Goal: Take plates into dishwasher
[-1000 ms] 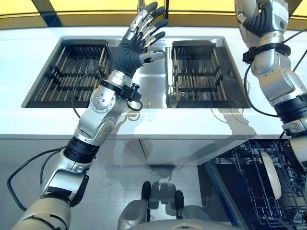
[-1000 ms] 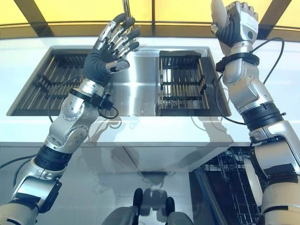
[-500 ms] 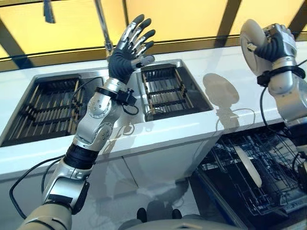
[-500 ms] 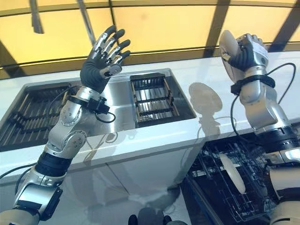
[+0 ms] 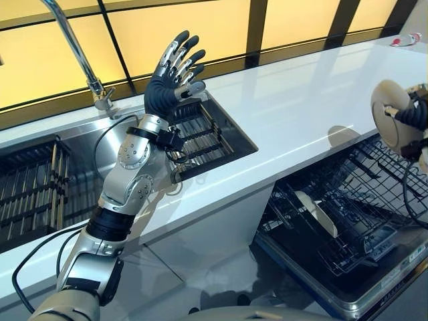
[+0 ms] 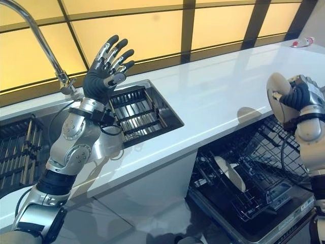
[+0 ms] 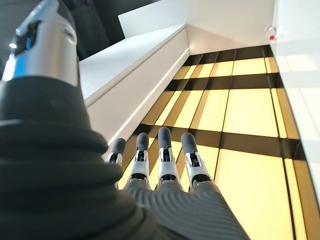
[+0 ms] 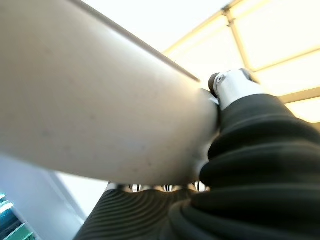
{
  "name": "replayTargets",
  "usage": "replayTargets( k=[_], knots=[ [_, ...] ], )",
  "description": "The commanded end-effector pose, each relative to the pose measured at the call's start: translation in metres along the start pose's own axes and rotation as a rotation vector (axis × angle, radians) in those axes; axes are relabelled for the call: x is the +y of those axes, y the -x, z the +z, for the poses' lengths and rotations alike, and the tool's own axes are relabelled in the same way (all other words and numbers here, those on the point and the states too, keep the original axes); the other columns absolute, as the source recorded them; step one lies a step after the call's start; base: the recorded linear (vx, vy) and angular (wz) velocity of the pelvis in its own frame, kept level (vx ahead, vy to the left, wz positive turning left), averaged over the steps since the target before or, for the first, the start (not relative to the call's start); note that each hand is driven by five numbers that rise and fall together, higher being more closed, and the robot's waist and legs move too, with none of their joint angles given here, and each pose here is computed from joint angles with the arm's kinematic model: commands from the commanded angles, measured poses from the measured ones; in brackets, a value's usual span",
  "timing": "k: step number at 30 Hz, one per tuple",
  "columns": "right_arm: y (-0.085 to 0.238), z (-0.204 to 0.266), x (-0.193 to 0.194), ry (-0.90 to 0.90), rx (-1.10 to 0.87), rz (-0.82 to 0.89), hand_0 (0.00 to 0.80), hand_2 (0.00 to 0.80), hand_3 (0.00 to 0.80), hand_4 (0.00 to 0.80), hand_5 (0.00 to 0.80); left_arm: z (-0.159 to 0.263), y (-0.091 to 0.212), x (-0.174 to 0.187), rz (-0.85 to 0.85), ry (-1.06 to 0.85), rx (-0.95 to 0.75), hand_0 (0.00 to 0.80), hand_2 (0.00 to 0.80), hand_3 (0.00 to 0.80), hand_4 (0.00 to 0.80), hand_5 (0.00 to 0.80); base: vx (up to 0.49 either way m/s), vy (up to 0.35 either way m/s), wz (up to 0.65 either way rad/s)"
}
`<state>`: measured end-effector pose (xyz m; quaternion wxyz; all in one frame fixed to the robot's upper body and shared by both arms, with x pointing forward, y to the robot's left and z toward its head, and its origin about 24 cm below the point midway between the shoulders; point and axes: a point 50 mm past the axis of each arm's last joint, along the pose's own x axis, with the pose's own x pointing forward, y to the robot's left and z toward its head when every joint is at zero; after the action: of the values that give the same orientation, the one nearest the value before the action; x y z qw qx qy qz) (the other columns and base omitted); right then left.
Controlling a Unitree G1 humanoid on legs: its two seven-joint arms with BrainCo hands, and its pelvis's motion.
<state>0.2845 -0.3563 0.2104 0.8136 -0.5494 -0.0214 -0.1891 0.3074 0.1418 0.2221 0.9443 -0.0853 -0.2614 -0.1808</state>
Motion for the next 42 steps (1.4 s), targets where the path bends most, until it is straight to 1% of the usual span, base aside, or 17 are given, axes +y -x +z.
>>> replayTargets(
  k=[1, 7, 15, 23, 28, 33, 42],
  knots=[
    [0.002, -0.002, -0.032, 0.060, -0.039, -0.053, 0.800, 0.800, 0.800, 0.800, 0.800, -0.001, 0.002, 0.012, 0.034, -0.072, -0.014, 0.000, 0.000, 0.000, 0.000, 0.000, -0.014, -0.037, -0.06],
    [0.009, -0.025, -0.015, 0.071, 0.050, 0.035, 0.800, 0.800, 0.800, 0.800, 0.800, -0.004, 0.007, 0.010, 0.003, -0.086, 0.015, 0.000, 0.000, 0.000, 0.000, 0.000, -0.007, -0.054, -0.08],
    [0.026, -0.055, 0.015, 0.170, 0.164, 0.124, 0.800, 0.800, 0.800, 0.800, 0.800, -0.017, 0.023, 0.008, -0.076, -0.095, 0.113, 0.000, 0.000, 0.000, 0.000, 0.000, 0.015, -0.084, 0.01],
    [0.029, -0.070, 0.048, 0.256, 0.236, 0.159, 0.800, 0.800, 0.800, 0.800, 0.800, -0.025, 0.030, 0.008, -0.095, -0.089, 0.160, 0.000, 0.000, 0.000, 0.000, 0.000, 0.006, -0.099, 0.01],
    [0.027, -0.075, 0.060, 0.281, 0.282, 0.148, 0.800, 0.800, 0.800, 0.800, 0.800, -0.025, 0.035, 0.011, -0.088, -0.093, 0.158, 0.000, 0.000, 0.000, 0.000, 0.000, -0.020, -0.082, 0.07],
    [0.021, -0.078, 0.063, 0.277, 0.314, 0.108, 0.800, 0.800, 0.800, 0.800, 0.800, -0.018, 0.031, 0.010, -0.098, -0.105, 0.115, 0.000, 0.000, 0.000, 0.000, 0.000, -0.033, -0.080, 0.10],
    [0.001, -0.069, 0.063, 0.298, 0.330, 0.053, 0.800, 0.800, 0.800, 0.800, 0.800, -0.009, 0.016, 0.000, -0.141, -0.123, 0.074, 0.000, 0.000, 0.000, 0.000, 0.000, -0.029, -0.061, 0.08]
  ],
)
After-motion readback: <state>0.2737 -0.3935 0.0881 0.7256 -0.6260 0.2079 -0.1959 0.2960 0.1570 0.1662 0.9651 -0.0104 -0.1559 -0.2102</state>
